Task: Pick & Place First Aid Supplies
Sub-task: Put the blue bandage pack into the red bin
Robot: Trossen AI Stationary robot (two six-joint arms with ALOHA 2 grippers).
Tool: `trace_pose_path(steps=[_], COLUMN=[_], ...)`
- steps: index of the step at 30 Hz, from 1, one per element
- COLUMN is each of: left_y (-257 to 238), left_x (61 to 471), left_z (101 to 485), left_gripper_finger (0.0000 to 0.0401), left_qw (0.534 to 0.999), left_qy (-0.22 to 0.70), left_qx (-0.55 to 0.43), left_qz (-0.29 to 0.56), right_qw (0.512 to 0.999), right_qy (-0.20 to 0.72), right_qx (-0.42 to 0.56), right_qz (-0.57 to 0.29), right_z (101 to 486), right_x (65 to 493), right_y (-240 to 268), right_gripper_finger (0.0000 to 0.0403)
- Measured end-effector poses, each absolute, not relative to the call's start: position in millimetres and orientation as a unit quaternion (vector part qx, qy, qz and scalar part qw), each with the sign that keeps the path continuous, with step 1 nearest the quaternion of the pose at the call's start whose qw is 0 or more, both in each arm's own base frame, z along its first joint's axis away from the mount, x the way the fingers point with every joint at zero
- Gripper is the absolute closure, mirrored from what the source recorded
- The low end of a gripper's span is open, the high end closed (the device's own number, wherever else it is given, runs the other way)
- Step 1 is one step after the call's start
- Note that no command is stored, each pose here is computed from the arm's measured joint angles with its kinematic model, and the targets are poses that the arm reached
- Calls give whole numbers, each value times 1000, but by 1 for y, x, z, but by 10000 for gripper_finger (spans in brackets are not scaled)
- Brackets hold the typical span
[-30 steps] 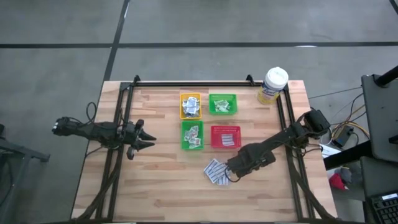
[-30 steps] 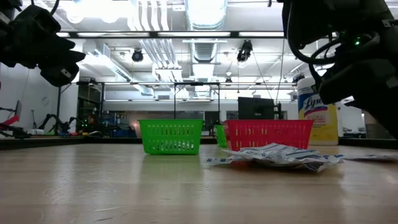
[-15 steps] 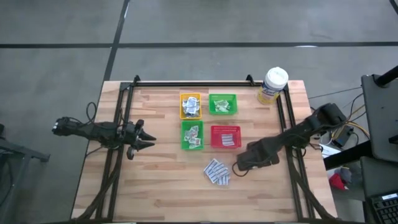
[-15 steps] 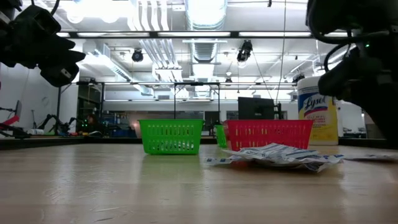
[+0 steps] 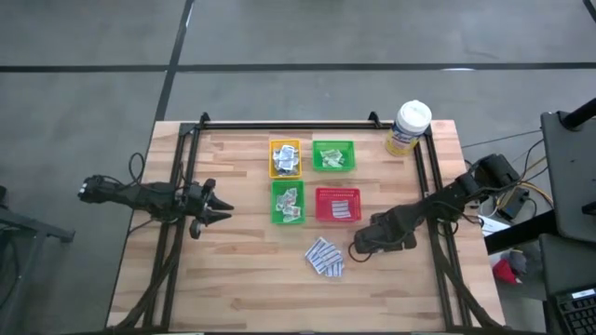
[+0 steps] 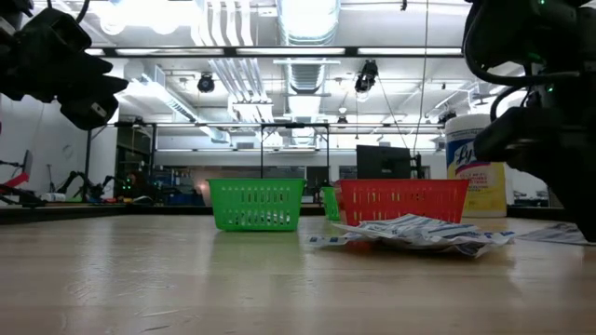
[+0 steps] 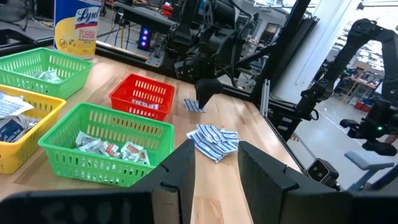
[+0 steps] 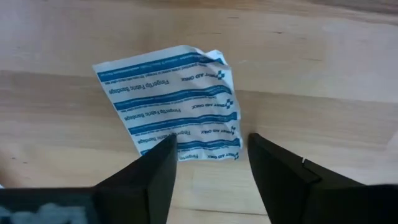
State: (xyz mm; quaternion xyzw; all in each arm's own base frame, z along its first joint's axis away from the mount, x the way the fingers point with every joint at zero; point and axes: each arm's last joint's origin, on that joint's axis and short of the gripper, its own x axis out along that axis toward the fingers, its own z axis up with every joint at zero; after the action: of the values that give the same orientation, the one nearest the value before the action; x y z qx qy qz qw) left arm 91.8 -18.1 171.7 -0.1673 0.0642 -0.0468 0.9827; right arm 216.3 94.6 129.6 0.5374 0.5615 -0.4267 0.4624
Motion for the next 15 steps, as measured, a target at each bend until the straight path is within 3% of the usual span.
trace_pose_path(steps=[15], left_y=[-18], left_x=[92], left_z=[172], left_gripper_finger=[286], left_qw=[983], left_qy=[64], left_qx=[-167], left_qz=[-47], right_qw=[468], right_qy=[557], right_qx=[542], right_qz=[-421], right_z=[135], right_x=[214], right_y=[94], right_gripper_finger=[321])
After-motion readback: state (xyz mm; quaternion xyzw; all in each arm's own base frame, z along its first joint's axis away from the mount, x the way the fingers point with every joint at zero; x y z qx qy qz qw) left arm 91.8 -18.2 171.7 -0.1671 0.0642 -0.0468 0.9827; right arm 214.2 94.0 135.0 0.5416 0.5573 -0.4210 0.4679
